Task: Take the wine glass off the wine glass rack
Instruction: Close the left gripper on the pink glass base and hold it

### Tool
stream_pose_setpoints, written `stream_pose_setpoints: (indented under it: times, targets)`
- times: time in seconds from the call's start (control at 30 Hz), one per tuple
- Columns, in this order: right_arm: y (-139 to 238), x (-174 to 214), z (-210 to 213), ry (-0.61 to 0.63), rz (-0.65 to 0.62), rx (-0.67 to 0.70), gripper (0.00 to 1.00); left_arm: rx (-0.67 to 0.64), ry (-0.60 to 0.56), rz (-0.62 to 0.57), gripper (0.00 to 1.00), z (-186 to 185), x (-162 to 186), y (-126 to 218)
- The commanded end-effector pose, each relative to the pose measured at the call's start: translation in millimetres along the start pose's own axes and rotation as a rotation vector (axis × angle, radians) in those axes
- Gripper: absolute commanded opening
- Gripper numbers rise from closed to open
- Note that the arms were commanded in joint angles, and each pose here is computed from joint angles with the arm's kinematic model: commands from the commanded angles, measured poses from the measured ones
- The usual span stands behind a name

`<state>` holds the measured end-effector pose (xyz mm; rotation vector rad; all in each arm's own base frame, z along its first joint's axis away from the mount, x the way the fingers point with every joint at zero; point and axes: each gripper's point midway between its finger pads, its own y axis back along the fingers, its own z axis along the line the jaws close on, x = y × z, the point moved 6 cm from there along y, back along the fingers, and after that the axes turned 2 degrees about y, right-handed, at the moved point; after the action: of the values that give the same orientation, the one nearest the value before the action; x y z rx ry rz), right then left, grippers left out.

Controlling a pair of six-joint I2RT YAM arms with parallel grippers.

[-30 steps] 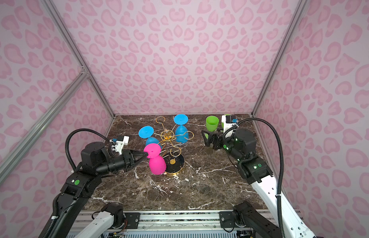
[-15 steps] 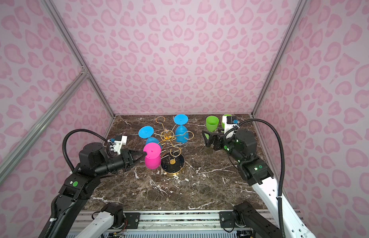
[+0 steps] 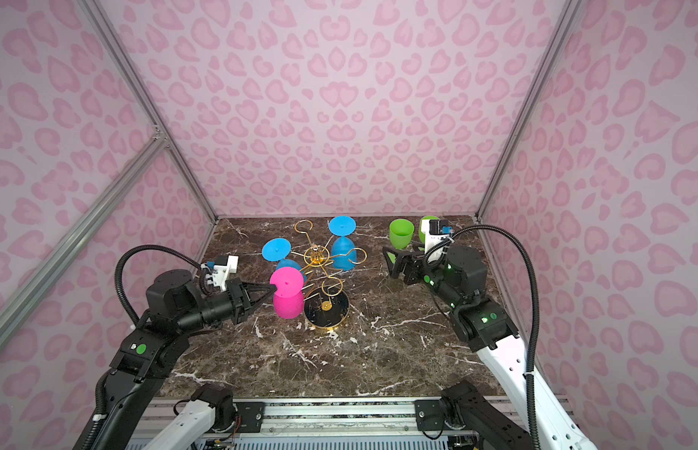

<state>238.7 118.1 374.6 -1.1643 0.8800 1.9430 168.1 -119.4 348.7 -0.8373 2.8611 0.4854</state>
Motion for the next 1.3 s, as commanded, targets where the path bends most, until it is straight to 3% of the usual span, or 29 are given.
stream_pose_setpoints:
  times: [0.0, 1.27]
  targets:
    - [0.4, -3.9, 0.6, 0.005, -0.03, -0.002, 0.98, 0.071, -0.019, -0.022, 0.04, -16.8, -3.9, 3.7]
    - [11.4, -4.2, -1.2, 0.015, -0.045, 0.027, 0.98, 0.034, 0.014, -0.013, 0.03, -23.0, -21.8, -12.8]
